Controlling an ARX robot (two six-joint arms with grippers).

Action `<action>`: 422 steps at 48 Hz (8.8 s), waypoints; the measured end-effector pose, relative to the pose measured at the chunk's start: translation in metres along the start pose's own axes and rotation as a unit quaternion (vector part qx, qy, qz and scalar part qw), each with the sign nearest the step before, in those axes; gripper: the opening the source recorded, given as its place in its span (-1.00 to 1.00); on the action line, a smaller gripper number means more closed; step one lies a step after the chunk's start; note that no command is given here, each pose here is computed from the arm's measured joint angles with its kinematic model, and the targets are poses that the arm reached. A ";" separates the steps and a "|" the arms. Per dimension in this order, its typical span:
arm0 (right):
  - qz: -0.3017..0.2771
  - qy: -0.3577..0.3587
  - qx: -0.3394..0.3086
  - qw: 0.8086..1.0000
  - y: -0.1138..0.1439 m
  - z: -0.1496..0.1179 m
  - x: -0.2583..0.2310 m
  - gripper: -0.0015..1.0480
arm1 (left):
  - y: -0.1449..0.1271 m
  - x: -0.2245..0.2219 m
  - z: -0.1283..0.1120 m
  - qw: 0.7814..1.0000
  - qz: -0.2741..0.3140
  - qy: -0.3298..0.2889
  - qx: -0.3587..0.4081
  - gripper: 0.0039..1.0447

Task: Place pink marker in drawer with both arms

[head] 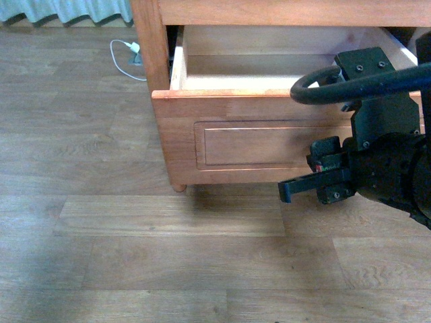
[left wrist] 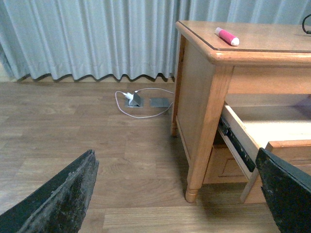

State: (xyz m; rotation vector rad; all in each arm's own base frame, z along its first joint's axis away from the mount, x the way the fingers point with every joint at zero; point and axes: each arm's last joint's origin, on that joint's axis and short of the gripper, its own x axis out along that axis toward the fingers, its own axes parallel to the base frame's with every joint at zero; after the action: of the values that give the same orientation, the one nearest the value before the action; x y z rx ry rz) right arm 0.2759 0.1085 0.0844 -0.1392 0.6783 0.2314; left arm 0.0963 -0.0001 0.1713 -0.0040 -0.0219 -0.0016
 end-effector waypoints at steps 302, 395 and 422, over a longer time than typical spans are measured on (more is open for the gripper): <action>0.066 -0.171 0.043 0.982 -0.047 0.001 -0.202 0.84 | -0.169 0.255 0.039 0.958 -0.214 0.167 0.089 0.89; 0.067 -0.171 0.043 0.982 -0.047 0.001 -0.202 0.84 | 0.000 0.021 0.002 1.000 0.000 0.005 -0.001 -0.93; 0.067 -0.171 0.043 0.982 -0.047 0.001 -0.202 0.84 | 0.000 0.004 -0.002 1.000 -0.001 0.014 0.000 -0.93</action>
State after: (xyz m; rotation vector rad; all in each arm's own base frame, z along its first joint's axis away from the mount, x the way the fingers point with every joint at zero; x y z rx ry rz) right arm 0.1362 0.0300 0.2155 0.0294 0.3550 0.3461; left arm 0.1004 -0.0003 0.1695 -0.0044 0.0067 -0.0034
